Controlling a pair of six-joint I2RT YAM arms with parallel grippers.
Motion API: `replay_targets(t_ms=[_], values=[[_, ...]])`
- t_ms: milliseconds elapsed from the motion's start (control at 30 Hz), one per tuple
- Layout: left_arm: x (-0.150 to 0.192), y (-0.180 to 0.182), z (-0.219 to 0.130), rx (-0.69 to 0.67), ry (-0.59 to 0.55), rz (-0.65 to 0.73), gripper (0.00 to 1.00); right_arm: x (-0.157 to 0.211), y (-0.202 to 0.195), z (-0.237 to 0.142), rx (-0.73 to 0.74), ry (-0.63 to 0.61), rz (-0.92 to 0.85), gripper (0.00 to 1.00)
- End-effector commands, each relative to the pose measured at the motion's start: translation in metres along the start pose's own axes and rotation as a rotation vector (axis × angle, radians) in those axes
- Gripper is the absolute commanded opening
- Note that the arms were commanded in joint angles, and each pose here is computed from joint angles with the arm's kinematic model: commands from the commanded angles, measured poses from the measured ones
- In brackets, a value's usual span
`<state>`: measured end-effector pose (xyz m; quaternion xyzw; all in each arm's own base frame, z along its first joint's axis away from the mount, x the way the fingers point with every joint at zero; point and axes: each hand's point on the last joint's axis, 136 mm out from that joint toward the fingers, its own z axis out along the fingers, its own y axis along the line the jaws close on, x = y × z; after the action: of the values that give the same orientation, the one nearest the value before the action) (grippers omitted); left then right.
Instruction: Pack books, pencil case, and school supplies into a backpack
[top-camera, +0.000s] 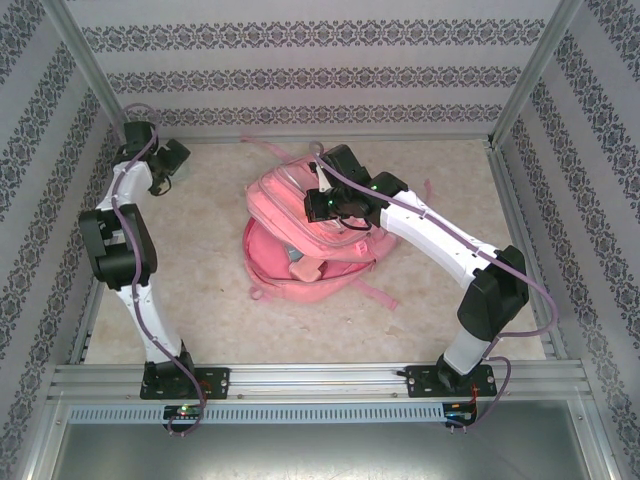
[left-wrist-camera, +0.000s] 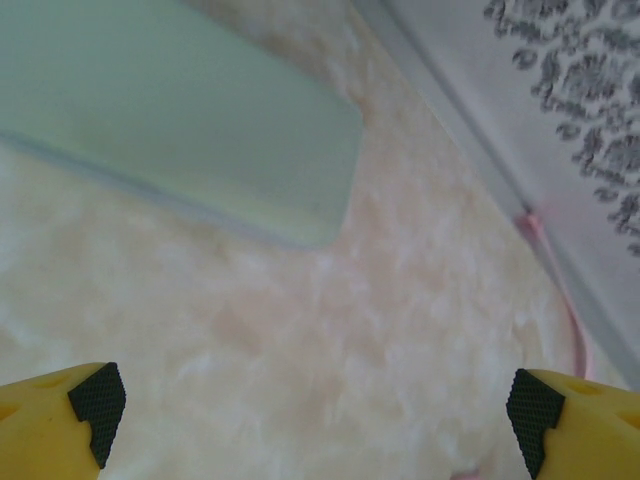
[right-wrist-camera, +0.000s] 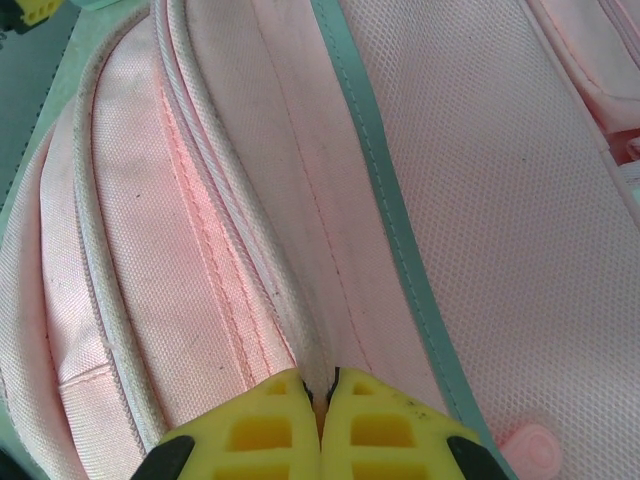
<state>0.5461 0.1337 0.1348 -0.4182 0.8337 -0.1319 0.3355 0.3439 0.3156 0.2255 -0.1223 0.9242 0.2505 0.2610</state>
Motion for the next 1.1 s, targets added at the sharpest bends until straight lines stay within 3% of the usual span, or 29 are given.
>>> replay_targets(t_ms=[0,267,533,767,1067], values=[[-0.031,-0.023,0.014,0.113,-0.048,-0.036,0.99,-0.013,0.021,-0.028,-0.045,-0.073,0.023,0.0],[-0.046,-0.017,0.06,0.11,-0.025,-0.073,0.96,-0.007,0.02,-0.026,-0.015,-0.06,0.029,0.0],[-0.056,0.007,0.077,0.013,-0.004,-0.104,0.96,-0.001,0.016,-0.025,0.003,-0.05,0.04,0.0],[-0.004,0.041,0.089,-0.073,0.173,-0.177,0.92,-0.003,0.018,-0.023,-0.004,-0.048,0.03,0.0],[0.062,0.048,0.039,-0.082,0.228,-0.22,0.92,-0.008,0.018,-0.021,-0.031,-0.047,0.006,0.0]])
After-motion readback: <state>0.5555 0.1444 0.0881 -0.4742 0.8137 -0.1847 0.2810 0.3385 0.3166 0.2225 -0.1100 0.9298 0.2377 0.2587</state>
